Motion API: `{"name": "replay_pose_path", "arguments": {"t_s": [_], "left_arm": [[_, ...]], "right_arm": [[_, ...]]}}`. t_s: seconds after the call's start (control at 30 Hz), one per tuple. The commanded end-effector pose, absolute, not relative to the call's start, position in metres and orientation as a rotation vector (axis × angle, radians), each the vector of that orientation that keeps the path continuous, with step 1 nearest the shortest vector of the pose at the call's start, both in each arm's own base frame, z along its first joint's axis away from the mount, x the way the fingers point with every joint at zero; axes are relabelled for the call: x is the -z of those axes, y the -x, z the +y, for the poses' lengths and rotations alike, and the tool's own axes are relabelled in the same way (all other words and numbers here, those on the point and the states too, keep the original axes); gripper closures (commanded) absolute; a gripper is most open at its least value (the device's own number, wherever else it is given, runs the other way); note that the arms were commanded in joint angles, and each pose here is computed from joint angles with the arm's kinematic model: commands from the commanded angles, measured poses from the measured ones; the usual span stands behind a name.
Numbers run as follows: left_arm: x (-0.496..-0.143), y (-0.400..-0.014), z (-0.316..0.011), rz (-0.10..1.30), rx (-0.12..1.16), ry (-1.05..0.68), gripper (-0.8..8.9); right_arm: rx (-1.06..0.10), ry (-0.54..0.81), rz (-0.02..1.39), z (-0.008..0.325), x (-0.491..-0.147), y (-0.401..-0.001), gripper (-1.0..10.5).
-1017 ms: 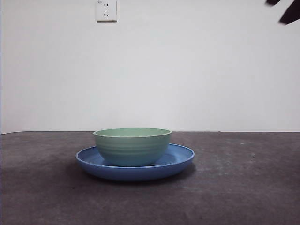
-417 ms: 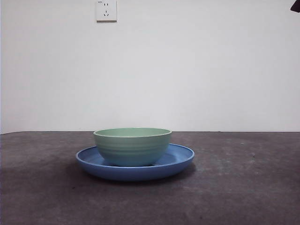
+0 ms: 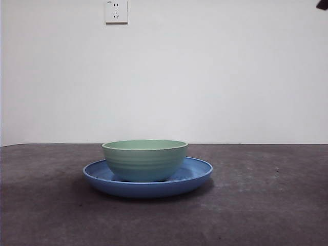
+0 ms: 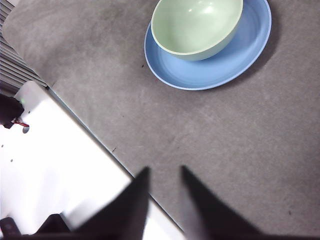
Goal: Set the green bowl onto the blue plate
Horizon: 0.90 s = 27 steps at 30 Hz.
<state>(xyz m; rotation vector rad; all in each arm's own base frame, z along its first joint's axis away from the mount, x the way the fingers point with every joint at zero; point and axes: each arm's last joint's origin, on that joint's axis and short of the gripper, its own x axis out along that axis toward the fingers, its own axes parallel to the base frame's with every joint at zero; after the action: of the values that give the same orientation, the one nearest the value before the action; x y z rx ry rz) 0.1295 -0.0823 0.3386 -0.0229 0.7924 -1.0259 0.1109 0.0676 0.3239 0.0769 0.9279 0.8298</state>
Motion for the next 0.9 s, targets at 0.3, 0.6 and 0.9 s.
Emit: {"name": "replay_pose_path", "arguments": {"t_s": [0.3, 0.6, 0.9], "left_arm": [[-0.3401, -0.1303, -0.0837, 0.778, 1.044, 0.007, 7.98], [-0.3401, -0.1303, -0.0837, 0.778, 1.044, 0.007, 7.98], [-0.3409, -0.1303, -0.0837, 0.767, 1.045, 0.007, 7.98]], "right_arm": [[-0.849, -0.044, 0.887, 0.0694, -0.3279, -0.113, 9.4], [-0.849, -0.044, 0.887, 0.0694, -0.3279, -0.113, 9.4], [-0.849, -0.044, 0.887, 0.0694, -0.3279, -0.113, 9.4]]}}
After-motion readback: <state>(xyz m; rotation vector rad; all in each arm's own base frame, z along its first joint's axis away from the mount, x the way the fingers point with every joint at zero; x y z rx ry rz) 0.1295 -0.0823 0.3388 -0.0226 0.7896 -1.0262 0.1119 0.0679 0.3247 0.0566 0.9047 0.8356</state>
